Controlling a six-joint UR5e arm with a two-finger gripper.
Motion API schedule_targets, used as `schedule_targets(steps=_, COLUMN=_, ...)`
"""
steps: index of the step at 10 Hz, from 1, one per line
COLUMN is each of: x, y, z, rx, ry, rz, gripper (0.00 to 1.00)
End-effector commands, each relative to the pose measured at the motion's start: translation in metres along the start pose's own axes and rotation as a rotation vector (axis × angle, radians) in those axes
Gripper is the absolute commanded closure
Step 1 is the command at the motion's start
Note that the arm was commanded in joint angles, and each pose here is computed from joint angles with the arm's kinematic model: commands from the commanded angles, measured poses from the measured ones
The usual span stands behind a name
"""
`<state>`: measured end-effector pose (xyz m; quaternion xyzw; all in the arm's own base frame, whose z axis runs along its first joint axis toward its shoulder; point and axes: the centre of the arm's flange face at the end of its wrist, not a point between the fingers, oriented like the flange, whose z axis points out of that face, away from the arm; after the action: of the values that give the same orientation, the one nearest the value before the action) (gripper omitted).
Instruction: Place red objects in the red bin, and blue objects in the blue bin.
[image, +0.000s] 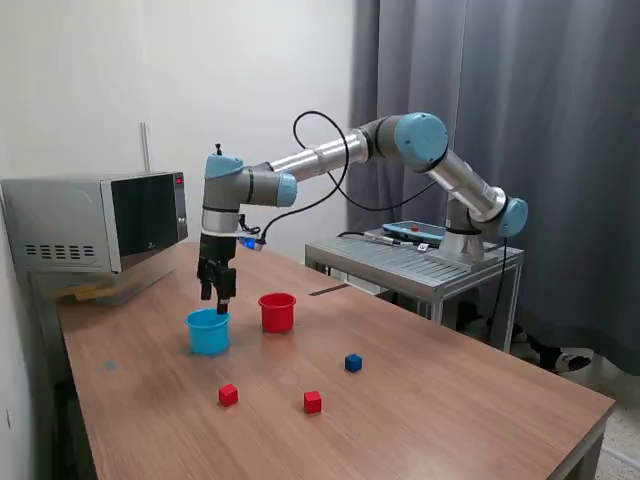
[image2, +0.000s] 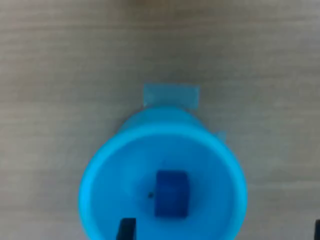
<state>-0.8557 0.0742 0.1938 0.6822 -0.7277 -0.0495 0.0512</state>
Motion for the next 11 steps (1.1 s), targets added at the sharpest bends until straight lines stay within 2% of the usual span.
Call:
schedule_targets(steps=1, x=0.042, y=-0.031, z=0.016, rx=0.079, ry=0.018, rz=-0.037, gripper=0.0)
schedule_targets(steps=3, x=0.08, y=-0.076, z=-0.011, rx=0.132, ry=0.029, rz=-0.076, gripper=0.0)
schedule_targets(steps=6, x=0.138, y=-0.117, z=-0.063, rx=0.126, ry=0.034, rz=-0.146, gripper=0.0)
schedule_targets(steps=9, x=0.222, y=-0.181, z=-0.025, rx=0.234, ry=0.047, rz=-0.236, gripper=0.0)
schedule_targets(steps=10, x=0.237, y=-0.201, z=-0.008, rx=0.263, ry=0.074, rz=-0.25, gripper=0.0)
schedule_targets(steps=11, x=0.26, y=-0.218, z=0.003, rx=0.273, ry=0.147, rz=-0.264, gripper=0.0)
